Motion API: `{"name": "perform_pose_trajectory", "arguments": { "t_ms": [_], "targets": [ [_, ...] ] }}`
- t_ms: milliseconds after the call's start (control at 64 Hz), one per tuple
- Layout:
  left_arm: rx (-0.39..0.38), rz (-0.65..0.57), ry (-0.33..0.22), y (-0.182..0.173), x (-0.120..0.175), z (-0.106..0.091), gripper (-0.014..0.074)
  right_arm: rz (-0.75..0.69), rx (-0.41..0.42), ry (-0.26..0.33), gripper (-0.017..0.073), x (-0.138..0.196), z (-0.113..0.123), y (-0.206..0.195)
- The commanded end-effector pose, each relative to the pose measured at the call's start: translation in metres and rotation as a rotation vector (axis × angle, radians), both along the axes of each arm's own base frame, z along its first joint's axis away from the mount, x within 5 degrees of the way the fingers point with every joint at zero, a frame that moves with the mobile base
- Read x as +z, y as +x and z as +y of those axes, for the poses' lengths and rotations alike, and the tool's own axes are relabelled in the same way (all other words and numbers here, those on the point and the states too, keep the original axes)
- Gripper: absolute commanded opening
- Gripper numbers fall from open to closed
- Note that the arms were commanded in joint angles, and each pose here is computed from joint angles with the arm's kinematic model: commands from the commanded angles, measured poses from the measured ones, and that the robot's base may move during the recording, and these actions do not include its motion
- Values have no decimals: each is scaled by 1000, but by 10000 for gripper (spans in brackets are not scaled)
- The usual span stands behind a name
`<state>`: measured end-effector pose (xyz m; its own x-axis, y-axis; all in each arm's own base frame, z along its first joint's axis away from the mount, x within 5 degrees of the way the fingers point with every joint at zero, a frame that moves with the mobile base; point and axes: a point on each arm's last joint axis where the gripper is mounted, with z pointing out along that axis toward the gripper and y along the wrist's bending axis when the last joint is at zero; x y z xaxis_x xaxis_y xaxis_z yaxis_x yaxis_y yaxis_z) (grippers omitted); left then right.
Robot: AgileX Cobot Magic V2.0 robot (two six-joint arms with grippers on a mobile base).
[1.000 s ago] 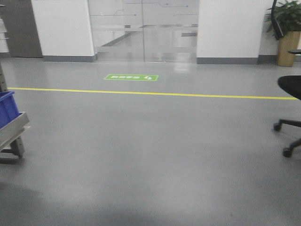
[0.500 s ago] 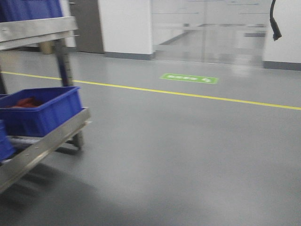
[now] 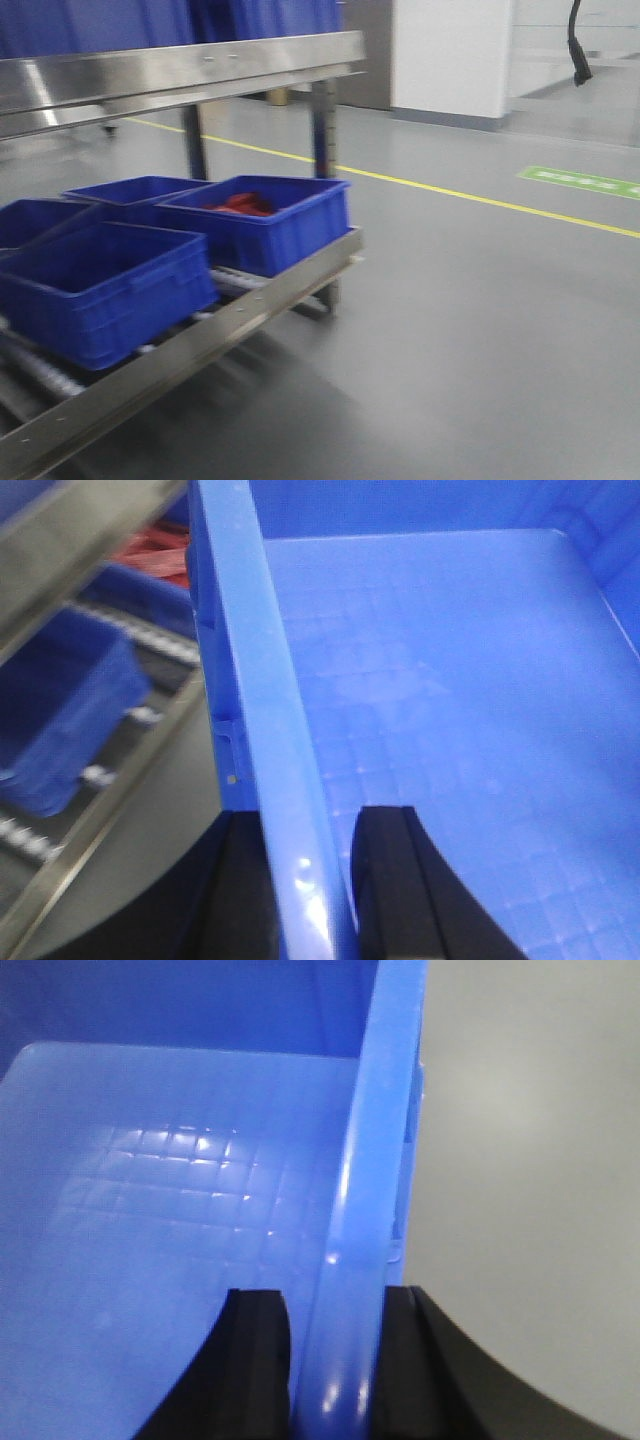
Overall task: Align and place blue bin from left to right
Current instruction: 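Turn the base and align with the second rack of blue bins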
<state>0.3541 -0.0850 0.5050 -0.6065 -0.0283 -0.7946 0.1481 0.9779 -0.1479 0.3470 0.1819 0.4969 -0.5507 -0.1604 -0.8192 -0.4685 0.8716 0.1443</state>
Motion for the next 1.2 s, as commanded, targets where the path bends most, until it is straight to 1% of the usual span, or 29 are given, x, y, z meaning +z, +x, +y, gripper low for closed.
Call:
{"name": "perform_pose_trajectory", "arguments": {
  "t_ms": [0, 1188],
  "targets": [
    [-28, -99, -29, -6, 16, -2, -111, -145, 27, 93, -153, 24, 1, -8],
    [-28, -99, -29, -6, 16, -2, -111, -145, 27, 93, -153, 24, 1, -8]
  ]
}}
